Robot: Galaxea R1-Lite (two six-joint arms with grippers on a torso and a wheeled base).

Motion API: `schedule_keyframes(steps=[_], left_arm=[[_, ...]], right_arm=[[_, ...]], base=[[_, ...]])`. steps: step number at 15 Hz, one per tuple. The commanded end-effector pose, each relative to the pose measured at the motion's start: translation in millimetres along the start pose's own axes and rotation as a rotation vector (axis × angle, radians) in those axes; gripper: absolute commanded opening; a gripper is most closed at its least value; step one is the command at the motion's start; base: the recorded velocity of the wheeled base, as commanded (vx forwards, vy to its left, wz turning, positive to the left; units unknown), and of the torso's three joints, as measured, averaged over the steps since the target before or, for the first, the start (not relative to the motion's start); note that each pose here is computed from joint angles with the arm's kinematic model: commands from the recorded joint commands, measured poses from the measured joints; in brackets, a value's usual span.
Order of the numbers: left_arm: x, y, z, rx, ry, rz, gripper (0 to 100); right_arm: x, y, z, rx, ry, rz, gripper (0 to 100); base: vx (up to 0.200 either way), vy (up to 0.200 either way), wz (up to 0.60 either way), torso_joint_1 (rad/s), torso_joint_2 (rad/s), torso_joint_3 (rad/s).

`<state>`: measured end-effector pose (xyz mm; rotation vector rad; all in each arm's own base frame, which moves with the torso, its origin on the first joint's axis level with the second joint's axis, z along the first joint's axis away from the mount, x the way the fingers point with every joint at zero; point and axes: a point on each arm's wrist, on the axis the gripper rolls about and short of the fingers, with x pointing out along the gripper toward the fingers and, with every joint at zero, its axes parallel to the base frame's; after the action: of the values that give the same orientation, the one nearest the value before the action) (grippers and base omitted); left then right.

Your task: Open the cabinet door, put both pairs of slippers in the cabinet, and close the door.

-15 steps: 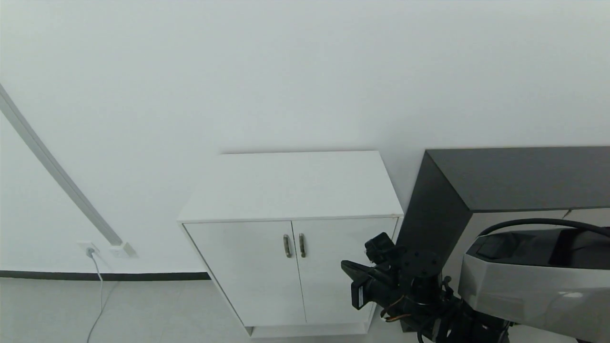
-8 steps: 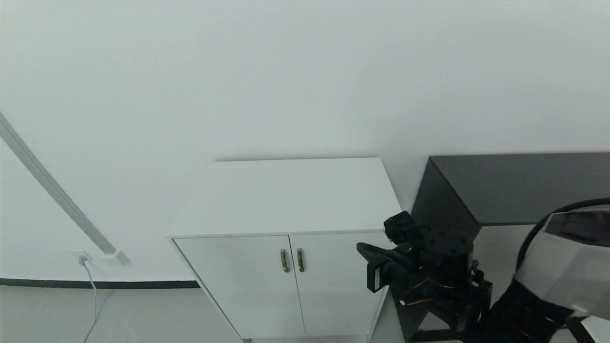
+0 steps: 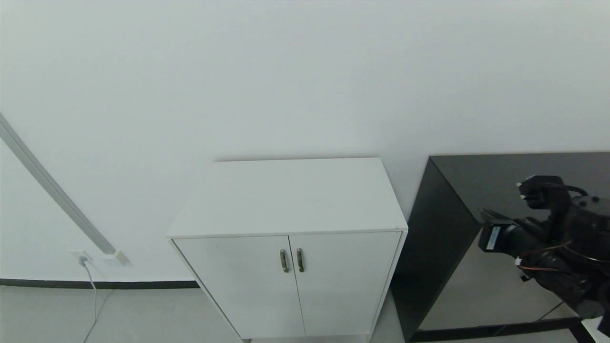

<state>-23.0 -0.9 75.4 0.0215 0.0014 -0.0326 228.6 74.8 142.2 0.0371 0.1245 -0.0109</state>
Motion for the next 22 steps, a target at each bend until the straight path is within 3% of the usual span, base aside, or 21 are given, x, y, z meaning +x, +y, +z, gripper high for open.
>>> schedule_keyframes(steps=[1, 5, 13, 22], left_arm=[[0, 0.0, 0.0, 0.0, 0.001, 0.0, 0], [0, 0.0, 0.0, 0.0, 0.001, 0.0, 0], [0, 0.0, 0.0, 0.0, 0.001, 0.0, 0], [0, 0.0, 0.0, 0.0, 0.001, 0.0, 0]], right_arm=[[-30, -39, 8, 0.006, -0.05, -0.133, 0], [-69, -67, 2, -0.028, -0.071, -0.231, 0], [-139, -75, -19, -0.056, -0.01, -0.222, 0], [-203, -80, -59, -0.067, 0.082, -0.023, 0]], base=[[0.0, 0.0, 0.0, 0.0, 0.0, 0.0], [0.0, 0.0, 0.0, 0.0, 0.0, 0.0], [0.0, 0.0, 0.0, 0.0, 0.0, 0.0], [0.0, 0.0, 0.0, 0.0, 0.0, 0.0]])
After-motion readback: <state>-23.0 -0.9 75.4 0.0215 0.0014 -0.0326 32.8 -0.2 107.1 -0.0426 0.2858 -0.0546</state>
